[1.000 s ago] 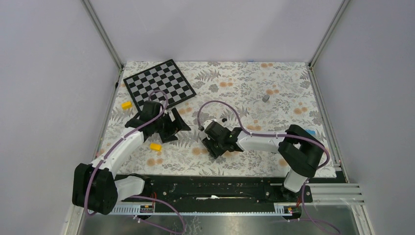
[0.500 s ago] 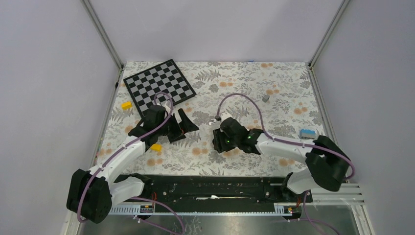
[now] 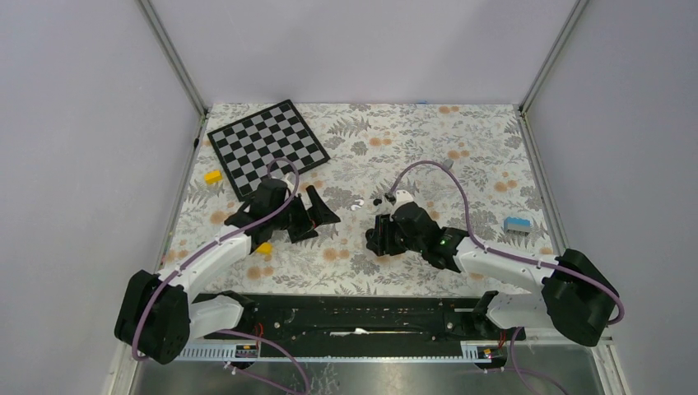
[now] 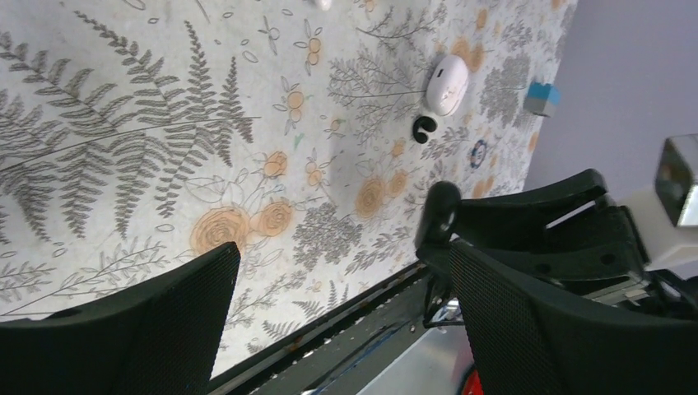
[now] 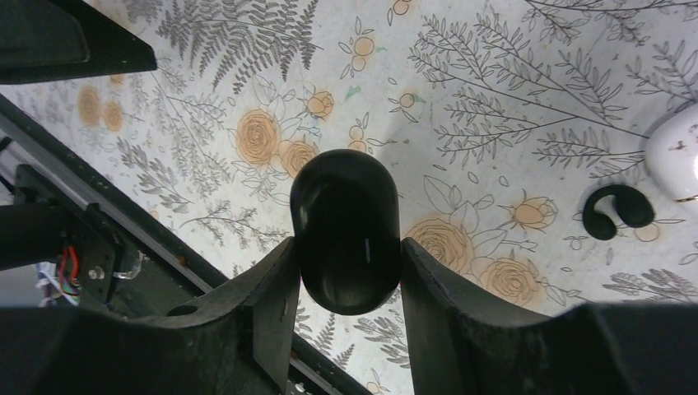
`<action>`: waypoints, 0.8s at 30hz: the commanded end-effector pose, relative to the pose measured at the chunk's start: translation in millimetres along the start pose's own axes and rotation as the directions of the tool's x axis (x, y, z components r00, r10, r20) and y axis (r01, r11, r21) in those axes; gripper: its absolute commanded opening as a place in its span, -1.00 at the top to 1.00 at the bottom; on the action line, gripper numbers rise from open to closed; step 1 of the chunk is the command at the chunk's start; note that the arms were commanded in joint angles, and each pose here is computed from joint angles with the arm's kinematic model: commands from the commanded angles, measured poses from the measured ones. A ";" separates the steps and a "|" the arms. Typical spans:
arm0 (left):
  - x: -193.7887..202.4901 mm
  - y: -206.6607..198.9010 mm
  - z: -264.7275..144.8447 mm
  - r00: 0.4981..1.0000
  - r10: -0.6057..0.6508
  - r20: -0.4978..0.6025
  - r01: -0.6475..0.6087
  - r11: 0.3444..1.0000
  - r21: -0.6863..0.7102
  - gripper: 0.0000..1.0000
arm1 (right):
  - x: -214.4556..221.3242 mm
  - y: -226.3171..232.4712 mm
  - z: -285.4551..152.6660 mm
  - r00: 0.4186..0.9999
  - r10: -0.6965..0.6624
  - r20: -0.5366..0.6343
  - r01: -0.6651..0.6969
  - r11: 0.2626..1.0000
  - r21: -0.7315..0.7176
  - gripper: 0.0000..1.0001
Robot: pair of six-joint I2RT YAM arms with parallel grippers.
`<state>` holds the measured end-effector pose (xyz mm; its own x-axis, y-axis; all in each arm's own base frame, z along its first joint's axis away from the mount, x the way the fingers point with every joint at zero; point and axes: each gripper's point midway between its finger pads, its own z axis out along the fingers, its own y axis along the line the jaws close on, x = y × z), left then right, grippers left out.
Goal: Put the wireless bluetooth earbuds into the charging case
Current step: Pick up the charging case at the center of the board.
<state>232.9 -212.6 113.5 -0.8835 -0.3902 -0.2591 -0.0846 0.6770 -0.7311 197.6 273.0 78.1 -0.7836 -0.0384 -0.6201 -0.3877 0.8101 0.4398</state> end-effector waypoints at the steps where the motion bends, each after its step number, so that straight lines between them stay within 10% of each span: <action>1: -4.8 -30.7 4.0 1.000 0.004 0.011 -0.006 0.991 0.131 -0.98 | -19.9 17.9 -4.3 0.992 0.084 0.090 -0.075 0.993 -0.092 0.37; 24: 43.1 -71.2 31.2 0.987 0.057 -0.153 0.004 0.930 0.367 -0.62 | -21.3 31.0 -1.6 0.994 0.074 0.077 -0.061 0.986 -0.154 0.36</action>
<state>212.3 -285.7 116.0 -0.9564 -0.2477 -0.1549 0.0170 0.4820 -0.8760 195.4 287.6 87.6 -0.7923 0.0521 -0.6079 -0.3722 0.7482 0.5493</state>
